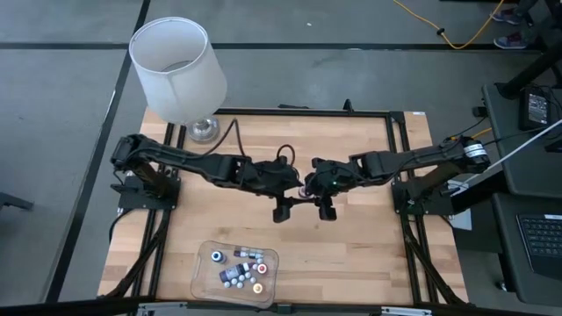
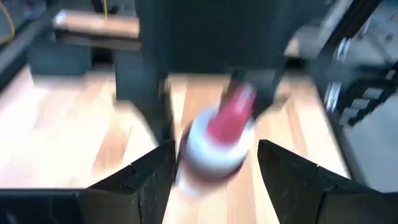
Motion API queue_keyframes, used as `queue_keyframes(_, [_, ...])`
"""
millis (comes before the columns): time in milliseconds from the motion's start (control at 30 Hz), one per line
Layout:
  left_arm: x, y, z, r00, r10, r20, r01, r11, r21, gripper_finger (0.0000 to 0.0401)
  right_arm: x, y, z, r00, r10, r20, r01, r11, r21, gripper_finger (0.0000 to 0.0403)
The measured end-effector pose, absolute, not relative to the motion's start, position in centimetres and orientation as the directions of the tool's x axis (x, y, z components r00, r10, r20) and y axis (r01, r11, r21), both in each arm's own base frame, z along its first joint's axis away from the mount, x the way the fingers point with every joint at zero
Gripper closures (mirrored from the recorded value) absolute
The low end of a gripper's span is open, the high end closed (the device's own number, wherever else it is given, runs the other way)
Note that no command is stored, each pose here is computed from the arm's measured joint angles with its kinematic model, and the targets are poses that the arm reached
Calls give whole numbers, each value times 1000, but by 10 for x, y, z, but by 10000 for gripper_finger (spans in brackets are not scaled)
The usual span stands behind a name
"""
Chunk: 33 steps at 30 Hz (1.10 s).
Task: Pick & Place food coloring
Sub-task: Put the large pink food coloring bottle into the bin
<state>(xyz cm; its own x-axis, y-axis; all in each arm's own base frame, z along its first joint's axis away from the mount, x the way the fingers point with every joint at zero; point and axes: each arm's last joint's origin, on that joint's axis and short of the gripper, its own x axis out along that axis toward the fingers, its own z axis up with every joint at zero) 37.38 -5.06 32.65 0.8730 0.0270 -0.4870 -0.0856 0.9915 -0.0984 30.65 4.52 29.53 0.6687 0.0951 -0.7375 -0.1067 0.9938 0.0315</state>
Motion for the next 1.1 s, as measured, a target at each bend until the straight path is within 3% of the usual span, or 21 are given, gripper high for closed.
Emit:
queue_keyframes(167, [372,-50,317,830,36,-557,-103,991,-89,184,306,45,297,675,96,-731,-106,994,32,251])
queue_keyframes(833, [374,-50,322,862,45,-505,-105,990,-91,189,306,45,297,674,94,-732,-92,995,44,251])
queue_keyframes(1100, [373,-50,321,853,61,-519,-132,986,-102,234,306,45,297,675,94,-732,-91,995,44,251])
